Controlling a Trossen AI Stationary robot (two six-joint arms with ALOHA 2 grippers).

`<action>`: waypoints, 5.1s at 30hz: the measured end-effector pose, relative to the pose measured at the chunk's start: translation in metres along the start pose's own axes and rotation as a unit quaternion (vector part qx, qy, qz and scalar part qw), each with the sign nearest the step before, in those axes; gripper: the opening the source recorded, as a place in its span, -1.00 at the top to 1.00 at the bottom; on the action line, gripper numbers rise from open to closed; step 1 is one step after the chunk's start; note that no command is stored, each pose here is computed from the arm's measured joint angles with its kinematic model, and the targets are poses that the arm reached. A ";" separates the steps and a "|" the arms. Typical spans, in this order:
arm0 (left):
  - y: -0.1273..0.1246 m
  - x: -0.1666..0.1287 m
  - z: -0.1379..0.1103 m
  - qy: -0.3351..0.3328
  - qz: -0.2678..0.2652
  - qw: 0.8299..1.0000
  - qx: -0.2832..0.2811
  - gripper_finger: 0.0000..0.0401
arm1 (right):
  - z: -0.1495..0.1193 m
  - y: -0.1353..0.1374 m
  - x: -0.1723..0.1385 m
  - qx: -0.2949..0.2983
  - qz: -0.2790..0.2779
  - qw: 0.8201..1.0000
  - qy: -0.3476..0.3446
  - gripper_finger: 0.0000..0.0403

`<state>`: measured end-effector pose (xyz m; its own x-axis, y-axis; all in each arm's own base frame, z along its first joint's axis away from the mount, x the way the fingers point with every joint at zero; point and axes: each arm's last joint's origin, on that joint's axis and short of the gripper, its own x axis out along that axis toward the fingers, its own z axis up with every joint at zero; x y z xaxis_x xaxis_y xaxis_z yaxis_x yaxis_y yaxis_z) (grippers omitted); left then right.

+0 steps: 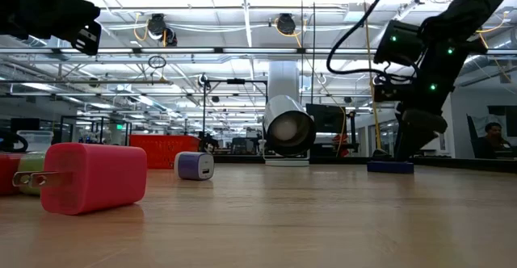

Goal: Pick & Place Office items
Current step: Put the blue digital timer into the bottom red bin

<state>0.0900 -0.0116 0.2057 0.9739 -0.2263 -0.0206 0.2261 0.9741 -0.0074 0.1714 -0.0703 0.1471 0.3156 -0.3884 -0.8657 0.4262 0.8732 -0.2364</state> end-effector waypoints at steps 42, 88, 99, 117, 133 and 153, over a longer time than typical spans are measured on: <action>0.000 0.000 0.000 0.000 0.000 1.000 0.000 0.79 | -0.006 0.006 0.007 0.002 0.078 0.997 -0.019 -0.05; 0.000 0.000 0.000 0.000 0.000 1.000 0.000 0.79 | -0.006 0.006 0.006 -0.001 0.079 0.997 -0.020 0.70; 0.000 0.000 0.000 0.000 0.000 1.000 0.000 0.79 | -0.004 0.003 -0.002 0.002 0.078 0.996 -0.046 0.69; 0.000 0.000 0.000 0.000 0.000 1.000 0.000 0.79 | -0.008 0.010 -0.044 0.047 0.150 0.979 -0.127 0.69; 0.000 0.000 0.000 0.000 0.000 1.000 0.000 0.79 | -0.003 0.056 -0.082 0.013 0.294 0.926 -0.238 0.70; 0.000 0.000 0.000 0.000 0.000 1.000 0.000 0.79 | -0.005 0.119 -0.192 -0.085 0.439 0.842 -0.302 0.70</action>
<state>0.0900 -0.0116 0.2057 0.9738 -0.2265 -0.0202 0.2264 0.9740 -0.0074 0.1577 0.1098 0.2827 0.8412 0.3946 -0.3697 -0.3071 0.9114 0.2738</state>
